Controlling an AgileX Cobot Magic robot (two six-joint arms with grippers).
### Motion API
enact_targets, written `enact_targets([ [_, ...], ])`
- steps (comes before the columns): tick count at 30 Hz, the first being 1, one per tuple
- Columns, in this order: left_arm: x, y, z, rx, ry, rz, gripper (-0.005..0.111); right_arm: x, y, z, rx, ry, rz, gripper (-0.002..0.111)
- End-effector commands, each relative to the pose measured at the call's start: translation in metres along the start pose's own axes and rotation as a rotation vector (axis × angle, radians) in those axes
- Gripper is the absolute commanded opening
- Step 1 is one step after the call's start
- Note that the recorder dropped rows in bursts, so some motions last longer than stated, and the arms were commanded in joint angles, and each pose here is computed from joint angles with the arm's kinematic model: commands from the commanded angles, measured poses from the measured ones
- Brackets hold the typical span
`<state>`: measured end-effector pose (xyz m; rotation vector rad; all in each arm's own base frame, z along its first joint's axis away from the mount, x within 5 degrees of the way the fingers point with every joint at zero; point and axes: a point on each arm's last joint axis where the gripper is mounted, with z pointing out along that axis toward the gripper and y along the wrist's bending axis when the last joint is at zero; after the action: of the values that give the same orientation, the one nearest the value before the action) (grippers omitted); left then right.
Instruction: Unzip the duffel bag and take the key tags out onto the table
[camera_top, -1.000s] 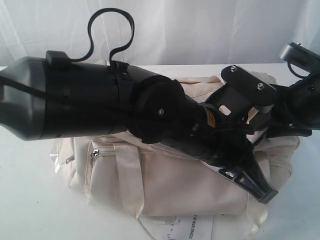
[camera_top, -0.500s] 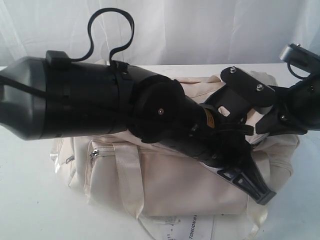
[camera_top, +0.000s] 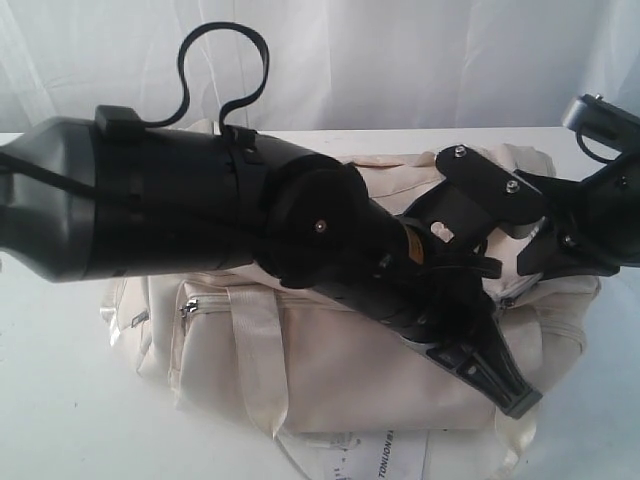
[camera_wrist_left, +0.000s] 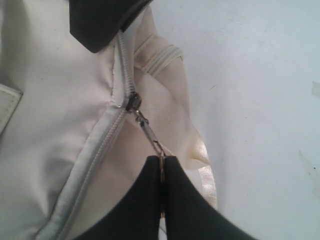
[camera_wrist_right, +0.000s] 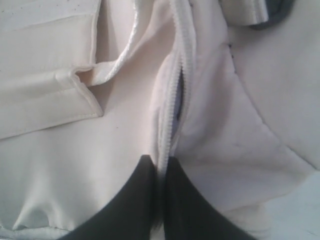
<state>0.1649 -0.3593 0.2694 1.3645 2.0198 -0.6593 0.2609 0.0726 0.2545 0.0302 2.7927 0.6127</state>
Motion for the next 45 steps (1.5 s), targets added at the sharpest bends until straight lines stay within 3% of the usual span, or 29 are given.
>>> enact_targets([
  [1, 0.014, -0.007, -0.003, 0.046, 0.136, -0.012, 0.0, -0.007, -0.007, -0.002, 0.053, -0.083, -0.026, 0.0],
  [15, 0.014, -0.007, -0.026, 0.025, 0.191, 0.033, 0.0, -0.008, -0.007, -0.002, 0.06, -0.086, -0.03, 0.0],
  [38, 0.028, -0.006, -0.03, 0.027, 0.348, 0.061, 0.0, -0.008, -0.012, -0.003, 0.107, -0.092, -0.018, 0.0],
  [45, 0.049, -0.004, -0.019, 0.016, 0.36, 0.053, 0.0, -0.008, -0.012, -0.003, 0.107, -0.092, -0.018, 0.0],
])
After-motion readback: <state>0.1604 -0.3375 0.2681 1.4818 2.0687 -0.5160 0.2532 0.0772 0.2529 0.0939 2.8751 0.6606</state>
